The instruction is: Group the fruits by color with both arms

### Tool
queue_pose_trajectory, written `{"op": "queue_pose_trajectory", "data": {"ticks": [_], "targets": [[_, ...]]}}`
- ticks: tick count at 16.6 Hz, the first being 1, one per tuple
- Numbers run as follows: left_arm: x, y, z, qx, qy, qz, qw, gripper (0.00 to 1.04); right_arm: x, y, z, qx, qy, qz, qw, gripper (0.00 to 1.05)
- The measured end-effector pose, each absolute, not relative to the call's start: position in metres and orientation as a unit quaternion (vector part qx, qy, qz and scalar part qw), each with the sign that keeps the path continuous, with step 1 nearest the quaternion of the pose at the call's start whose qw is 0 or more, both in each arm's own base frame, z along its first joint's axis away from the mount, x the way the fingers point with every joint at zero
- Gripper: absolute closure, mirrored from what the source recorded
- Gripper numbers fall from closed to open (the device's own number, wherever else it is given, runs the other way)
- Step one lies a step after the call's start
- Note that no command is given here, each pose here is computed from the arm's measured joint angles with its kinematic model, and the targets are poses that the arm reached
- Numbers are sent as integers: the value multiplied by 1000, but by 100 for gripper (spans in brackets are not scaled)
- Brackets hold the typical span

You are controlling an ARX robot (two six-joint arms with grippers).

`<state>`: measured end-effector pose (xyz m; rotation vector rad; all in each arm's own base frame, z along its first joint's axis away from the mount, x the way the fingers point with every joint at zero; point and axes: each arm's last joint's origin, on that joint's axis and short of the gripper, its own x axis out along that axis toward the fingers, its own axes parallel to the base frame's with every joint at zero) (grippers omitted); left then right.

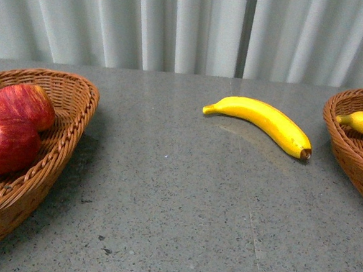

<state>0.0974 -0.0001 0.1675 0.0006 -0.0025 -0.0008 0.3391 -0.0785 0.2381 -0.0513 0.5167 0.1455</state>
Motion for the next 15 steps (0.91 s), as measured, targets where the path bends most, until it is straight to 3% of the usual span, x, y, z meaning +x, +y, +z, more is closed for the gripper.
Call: {"op": "queue_pose_trajectory", "data": {"ticks": [2, 5, 6, 15], "targets": [[97, 0, 167, 0, -1, 0, 1000, 7, 336, -70, 250, -16, 234, 94, 967, 6], [97, 0, 167, 0, -1, 0, 1000, 7, 340, -17, 278, -20, 182, 179, 967, 7], [97, 0, 167, 0, -1, 0, 1000, 7, 347, 6, 279, -23, 181, 209, 961, 7], [97, 0, 168, 0, -1, 0, 1000, 7, 374, 61, 260, -33, 213, 262, 941, 7]]}}
